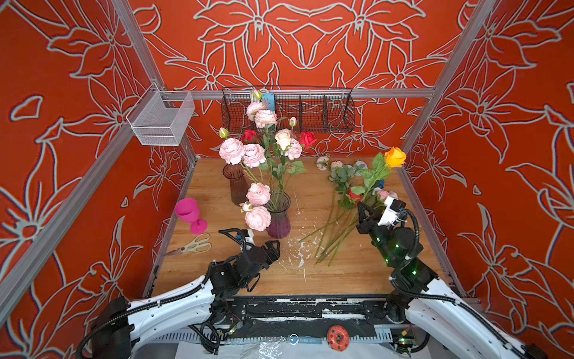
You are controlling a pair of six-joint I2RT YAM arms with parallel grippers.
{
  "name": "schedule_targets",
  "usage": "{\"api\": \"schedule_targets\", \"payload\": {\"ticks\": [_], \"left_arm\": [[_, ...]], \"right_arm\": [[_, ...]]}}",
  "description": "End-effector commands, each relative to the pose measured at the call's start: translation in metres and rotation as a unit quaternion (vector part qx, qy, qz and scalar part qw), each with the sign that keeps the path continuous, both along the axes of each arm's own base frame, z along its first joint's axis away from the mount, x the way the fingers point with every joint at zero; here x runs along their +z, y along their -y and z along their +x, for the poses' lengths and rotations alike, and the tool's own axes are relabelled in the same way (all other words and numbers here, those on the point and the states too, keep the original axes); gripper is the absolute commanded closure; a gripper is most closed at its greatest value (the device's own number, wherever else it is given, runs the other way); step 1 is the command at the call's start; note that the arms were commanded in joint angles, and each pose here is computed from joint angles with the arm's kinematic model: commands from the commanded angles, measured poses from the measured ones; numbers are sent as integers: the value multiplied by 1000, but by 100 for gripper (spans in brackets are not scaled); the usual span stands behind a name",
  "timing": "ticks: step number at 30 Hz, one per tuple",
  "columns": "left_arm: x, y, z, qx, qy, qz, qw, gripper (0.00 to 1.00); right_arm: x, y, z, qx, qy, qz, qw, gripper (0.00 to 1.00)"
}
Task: Arrange the flowers into the vase
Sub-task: 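Lift the orange rose high with the right gripper toward the purple vase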
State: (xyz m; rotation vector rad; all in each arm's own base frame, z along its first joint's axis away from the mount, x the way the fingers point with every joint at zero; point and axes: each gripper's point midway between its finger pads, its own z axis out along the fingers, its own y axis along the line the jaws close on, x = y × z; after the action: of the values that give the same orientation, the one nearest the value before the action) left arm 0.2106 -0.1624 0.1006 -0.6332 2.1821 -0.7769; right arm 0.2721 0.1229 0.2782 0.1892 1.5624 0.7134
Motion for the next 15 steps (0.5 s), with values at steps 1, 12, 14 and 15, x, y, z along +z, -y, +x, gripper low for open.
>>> {"api": "schedule_targets", "payload": {"ticks": [1,12,14,15], "left_arm": [[2,-16,2,42,-8,16,999,11],[3,-31,4,84,2,11,996,11],[7,-36,5,92,9,19,996,11],[7,-38,6,96,12,19,995,11]], "right_arm": [[33,-17,-3,47,48,17,998,100],[55,-40,-4,104,42,-1,994,100],[54,-34,-10,95,45,-17,994,100],[55,-29,-11,88,49,-19,995,100]]}}
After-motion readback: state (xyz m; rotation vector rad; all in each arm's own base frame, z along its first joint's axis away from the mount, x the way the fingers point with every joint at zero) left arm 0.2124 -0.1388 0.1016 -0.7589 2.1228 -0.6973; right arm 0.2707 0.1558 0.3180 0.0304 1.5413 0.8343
